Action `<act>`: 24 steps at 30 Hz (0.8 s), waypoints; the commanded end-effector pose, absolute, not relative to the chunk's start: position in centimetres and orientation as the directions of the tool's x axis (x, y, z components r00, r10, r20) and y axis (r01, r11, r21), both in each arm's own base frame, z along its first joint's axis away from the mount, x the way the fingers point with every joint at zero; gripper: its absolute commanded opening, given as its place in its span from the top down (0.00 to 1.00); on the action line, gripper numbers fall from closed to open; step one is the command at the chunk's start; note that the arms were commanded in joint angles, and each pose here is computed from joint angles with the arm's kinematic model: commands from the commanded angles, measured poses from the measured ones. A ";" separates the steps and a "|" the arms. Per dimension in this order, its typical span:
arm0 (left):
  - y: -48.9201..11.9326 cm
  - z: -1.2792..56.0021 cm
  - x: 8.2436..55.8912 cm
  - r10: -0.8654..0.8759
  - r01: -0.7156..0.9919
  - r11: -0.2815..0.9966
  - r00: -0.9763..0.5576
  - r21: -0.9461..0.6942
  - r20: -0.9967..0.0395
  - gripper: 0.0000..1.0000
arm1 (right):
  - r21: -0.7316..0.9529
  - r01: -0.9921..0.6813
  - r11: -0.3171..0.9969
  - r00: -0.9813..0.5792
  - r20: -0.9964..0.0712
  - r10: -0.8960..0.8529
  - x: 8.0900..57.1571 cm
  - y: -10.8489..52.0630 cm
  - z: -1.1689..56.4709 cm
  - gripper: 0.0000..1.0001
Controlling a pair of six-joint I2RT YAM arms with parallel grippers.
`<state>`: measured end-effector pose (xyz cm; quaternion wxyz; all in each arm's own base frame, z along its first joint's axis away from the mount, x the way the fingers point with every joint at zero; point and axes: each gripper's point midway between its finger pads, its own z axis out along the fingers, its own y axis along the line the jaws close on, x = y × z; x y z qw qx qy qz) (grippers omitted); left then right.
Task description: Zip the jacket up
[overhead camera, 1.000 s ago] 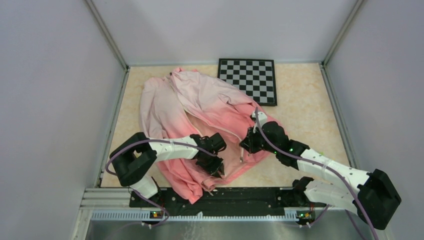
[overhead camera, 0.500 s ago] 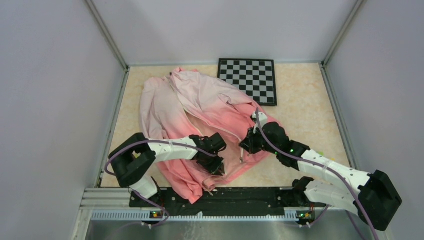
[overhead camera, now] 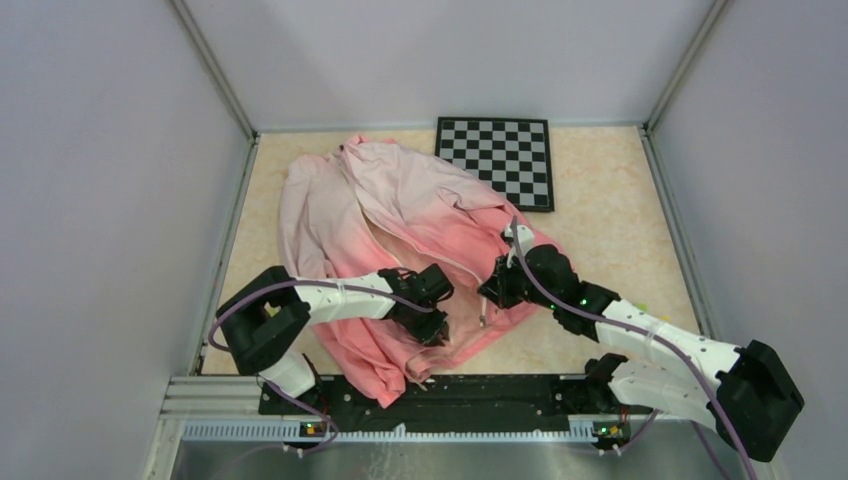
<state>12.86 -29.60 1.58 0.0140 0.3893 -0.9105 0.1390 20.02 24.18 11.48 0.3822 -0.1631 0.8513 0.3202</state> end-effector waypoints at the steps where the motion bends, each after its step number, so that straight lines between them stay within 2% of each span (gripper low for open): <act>1: -27.4 -0.1 13.7 -0.725 -0.713 0.665 -0.688 -0.223 0.039 0.83 | 0.420 -0.545 0.725 -0.616 -0.787 -0.007 20.5 24.3 12.8 1.00; 4: -27.1 -0.5 13.7 -0.715 -0.702 0.676 -0.698 -0.222 0.029 1.00 | 0.419 -0.544 0.727 -0.619 -0.786 -0.010 20.5 24.3 12.6 1.00; 8: -27.6 0.5 14.8 -0.670 -0.640 0.715 -0.743 -0.280 -0.012 1.00 | 0.417 -0.544 0.728 -0.620 -0.785 -0.014 20.6 24.3 12.5 1.00; 14: -28.9 4.5 16.9 -0.551 -0.454 0.777 -0.825 -0.436 -0.123 1.00 | 0.432 -0.550 0.715 -0.642 -0.766 -0.030 20.6 25.0 12.3 1.00; 20: -29.6 6.9 16.6 -0.551 -0.368 0.673 -0.828 -0.642 -0.103 1.00 | 0.469 -0.498 0.729 -0.695 -0.719 -0.011 21.2 26.0 11.1 1.00; 24: -29.3 7.4 16.2 -0.515 -0.297 0.671 -0.846 -0.680 -0.139 1.00 | 0.472 -0.483 0.737 -0.715 -0.699 -0.020 21.5 26.3 10.6 1.00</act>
